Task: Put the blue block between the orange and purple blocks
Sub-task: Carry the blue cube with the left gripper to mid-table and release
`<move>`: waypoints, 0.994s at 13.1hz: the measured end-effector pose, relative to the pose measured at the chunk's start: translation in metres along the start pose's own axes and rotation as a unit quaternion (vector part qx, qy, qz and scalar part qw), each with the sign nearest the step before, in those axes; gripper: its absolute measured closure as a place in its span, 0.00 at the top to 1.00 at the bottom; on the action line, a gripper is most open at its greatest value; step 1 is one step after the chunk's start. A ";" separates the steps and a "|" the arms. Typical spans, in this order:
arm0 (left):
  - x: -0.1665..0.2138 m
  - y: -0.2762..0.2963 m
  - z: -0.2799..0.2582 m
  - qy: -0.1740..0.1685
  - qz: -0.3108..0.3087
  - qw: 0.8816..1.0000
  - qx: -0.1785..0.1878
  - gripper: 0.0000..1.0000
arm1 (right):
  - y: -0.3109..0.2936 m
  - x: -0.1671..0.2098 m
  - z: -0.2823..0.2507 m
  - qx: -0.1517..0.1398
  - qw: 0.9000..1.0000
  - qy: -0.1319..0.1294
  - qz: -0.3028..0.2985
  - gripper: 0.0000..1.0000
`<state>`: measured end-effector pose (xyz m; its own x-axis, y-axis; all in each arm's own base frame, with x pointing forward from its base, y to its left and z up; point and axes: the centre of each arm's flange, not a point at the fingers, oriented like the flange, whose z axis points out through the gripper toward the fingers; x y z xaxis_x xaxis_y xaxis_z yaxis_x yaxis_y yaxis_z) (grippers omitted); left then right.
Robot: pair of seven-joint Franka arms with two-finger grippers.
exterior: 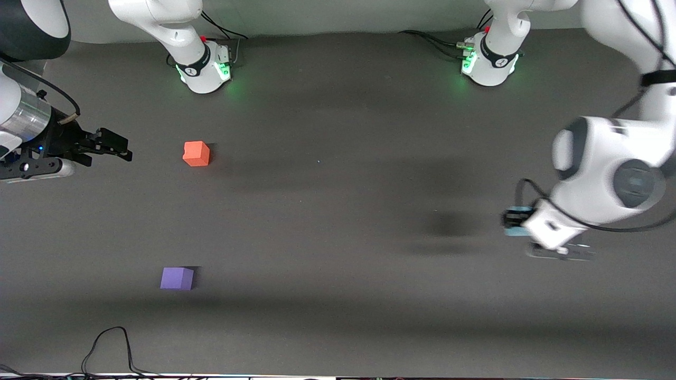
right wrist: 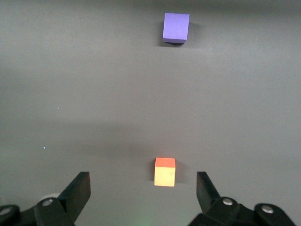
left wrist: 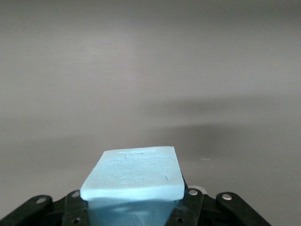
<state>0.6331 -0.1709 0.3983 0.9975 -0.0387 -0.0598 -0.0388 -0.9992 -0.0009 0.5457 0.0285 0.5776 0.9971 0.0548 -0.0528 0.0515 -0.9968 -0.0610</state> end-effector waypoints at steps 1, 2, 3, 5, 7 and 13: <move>-0.012 0.052 0.001 0.001 -0.007 1.000 0.001 0.59 | 0.000 0.000 0.000 0.000 1.000 0.000 0.000 1.00; -0.026 0.104 0.002 0.004 -0.014 1.000 0.001 0.59 | 0.000 0.000 0.000 0.000 1.000 0.000 0.000 1.00; -0.040 0.152 0.002 0.009 -0.022 1.000 0.000 0.59 | 0.000 0.000 0.000 0.000 1.000 -0.001 0.000 1.00; -0.071 0.240 0.011 0.014 -0.037 0.999 -0.005 0.59 | 0.000 0.000 0.002 0.000 1.000 -0.002 0.000 1.00; -0.097 0.313 0.036 0.019 -0.040 0.999 -0.014 0.59 | 0.000 0.000 0.003 0.000 1.000 -0.003 0.000 1.00; -0.140 0.412 0.175 0.033 -0.039 0.998 -0.025 0.59 | 0.000 -0.001 0.004 0.000 1.000 -0.005 0.000 1.00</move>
<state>0.4674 -0.5762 0.2315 0.9992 0.0406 0.0048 0.0403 -0.9981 0.0474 0.5450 0.0289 0.5732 0.9965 0.0554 -0.0626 0.0516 -0.9968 -0.0611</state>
